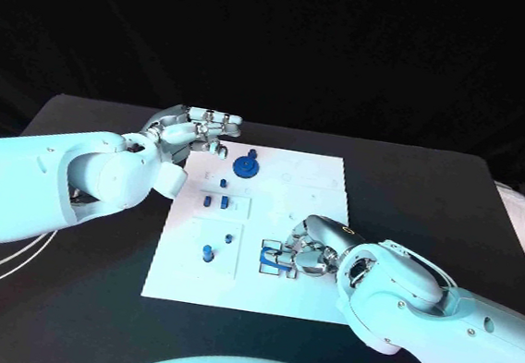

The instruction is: Assemble the parts on the task board

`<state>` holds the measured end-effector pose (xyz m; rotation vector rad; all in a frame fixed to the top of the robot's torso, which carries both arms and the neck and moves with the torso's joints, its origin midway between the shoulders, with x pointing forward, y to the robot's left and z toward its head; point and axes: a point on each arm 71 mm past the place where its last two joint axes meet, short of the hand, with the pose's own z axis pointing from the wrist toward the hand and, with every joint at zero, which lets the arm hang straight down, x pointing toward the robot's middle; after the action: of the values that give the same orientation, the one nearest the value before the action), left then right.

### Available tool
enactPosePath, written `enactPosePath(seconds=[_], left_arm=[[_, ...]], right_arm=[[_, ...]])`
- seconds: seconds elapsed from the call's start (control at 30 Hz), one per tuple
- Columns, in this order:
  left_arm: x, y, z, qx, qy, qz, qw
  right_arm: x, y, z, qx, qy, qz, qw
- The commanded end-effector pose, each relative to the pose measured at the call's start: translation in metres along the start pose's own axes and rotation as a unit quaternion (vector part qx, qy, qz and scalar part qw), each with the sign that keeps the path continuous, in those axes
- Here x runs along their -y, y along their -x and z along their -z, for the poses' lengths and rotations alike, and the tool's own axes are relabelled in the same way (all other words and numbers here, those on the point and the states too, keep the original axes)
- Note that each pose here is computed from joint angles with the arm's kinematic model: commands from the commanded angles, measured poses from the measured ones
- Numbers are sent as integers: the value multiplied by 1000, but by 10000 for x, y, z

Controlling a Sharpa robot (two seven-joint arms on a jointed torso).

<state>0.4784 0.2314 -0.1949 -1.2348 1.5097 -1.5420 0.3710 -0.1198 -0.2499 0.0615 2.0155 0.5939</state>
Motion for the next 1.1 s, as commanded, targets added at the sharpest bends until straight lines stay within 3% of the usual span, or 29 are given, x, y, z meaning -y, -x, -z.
enactPosePath(seconds=[0.03, 0.23, 0.6, 1.1], left_arm=[[5, -28, -2, -10, -3, 1, 1000], [6, -21, 1, -9, -3, 0, 1000], [6, -15, 1, -8, -3, 0, 1000], [6, -13, 3, -8, -2, 0, 1000]], right_arm=[[-27, -14, 6, -6, 4, 16, 1000], [-31, -17, 17, -6, 7, 28, 1000], [-55, 12, 31, 16, 18, 71, 997], [-38, -44, 33, -21, 15, 113, 993]])
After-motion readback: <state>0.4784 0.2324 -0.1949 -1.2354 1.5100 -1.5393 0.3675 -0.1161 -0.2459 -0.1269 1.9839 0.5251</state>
